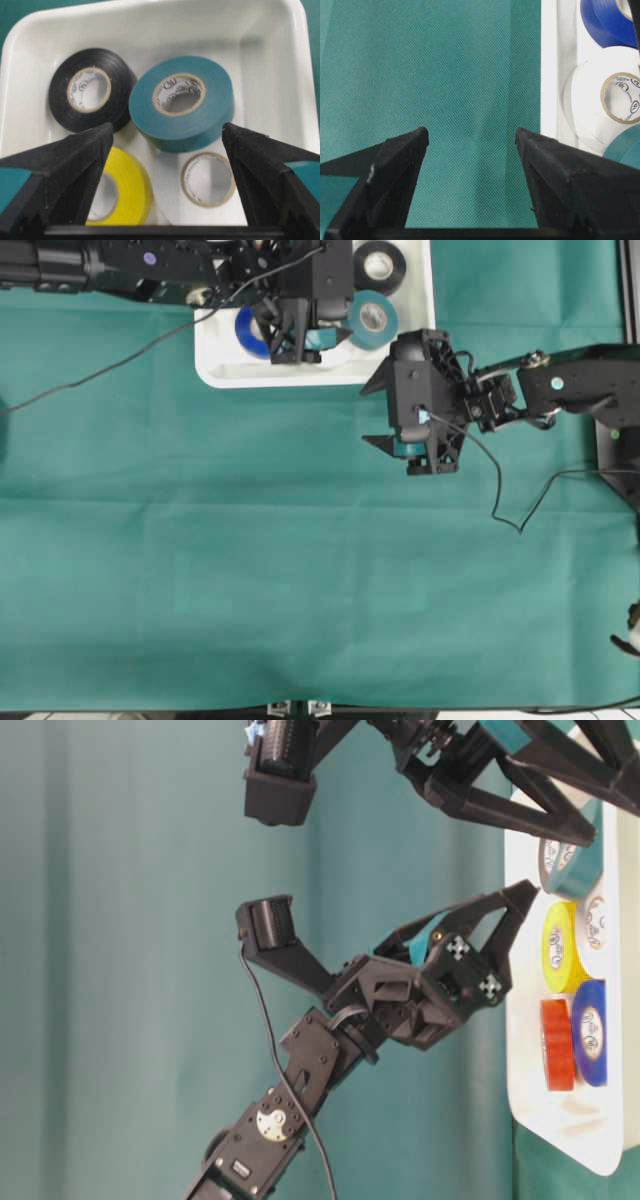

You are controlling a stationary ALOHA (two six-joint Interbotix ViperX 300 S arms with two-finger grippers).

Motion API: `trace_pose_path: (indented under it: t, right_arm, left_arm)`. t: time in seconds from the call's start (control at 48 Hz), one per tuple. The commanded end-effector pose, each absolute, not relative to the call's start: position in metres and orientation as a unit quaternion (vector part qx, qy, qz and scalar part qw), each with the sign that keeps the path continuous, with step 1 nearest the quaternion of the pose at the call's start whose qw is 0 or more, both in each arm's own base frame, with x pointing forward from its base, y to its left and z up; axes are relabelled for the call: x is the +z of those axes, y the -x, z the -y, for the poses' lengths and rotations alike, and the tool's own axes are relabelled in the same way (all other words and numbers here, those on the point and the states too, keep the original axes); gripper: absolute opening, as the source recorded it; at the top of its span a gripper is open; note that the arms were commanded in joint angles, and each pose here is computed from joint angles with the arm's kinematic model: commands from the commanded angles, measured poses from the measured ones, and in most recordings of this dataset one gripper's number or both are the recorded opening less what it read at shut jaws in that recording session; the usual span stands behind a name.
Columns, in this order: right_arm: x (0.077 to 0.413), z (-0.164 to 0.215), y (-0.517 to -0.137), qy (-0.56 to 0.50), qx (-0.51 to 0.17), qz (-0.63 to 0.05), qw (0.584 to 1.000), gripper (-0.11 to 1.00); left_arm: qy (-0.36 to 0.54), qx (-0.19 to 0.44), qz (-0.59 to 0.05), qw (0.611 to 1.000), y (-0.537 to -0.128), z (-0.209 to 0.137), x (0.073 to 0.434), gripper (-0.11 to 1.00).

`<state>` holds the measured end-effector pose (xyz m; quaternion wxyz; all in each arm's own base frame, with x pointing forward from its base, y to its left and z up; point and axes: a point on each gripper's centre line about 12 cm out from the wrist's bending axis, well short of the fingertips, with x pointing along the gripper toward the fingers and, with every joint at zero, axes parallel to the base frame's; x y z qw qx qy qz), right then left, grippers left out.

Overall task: Put the tape alternately from left to right into the white case.
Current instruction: 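Withdraw the left gripper from the tray toward the table front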

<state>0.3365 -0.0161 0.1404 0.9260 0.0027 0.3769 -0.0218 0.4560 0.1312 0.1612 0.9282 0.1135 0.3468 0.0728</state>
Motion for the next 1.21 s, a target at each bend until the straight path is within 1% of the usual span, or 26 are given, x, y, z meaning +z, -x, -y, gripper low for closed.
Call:
trace_pose_path:
  t: [0.0, 0.208, 0.542, 1.187]
  right_arm:
    - [0.15, 0.015, -0.339, -0.003, -0.018, -0.361, 0.933, 0.8]
    - [0.151, 0.015, -0.339, -0.003, -0.018, -0.36, 0.933, 0.8]
    - [0.151, 0.015, -0.339, -0.003, -0.018, -0.359, 0.933, 0.8]
    - [0.15, 0.015, -0.339, -0.003, -0.018, -0.361, 0.933, 0.8]
  left_arm:
    - [-0.118, 0.076, -0.326, 0.935, -0.449, -0.128, 0.183, 0.46]
    - [-0.12, 0.066, -0.328, 0.935, -0.437, -0.114, 0.186, 0.46]
    - [-0.119, 0.041, -0.344, 0.931, -0.41, -0.087, 0.18, 0.46]
    - [-0.069, 0.013, -0.366, 0.928, -0.373, -0.039, 0.165, 0.46]
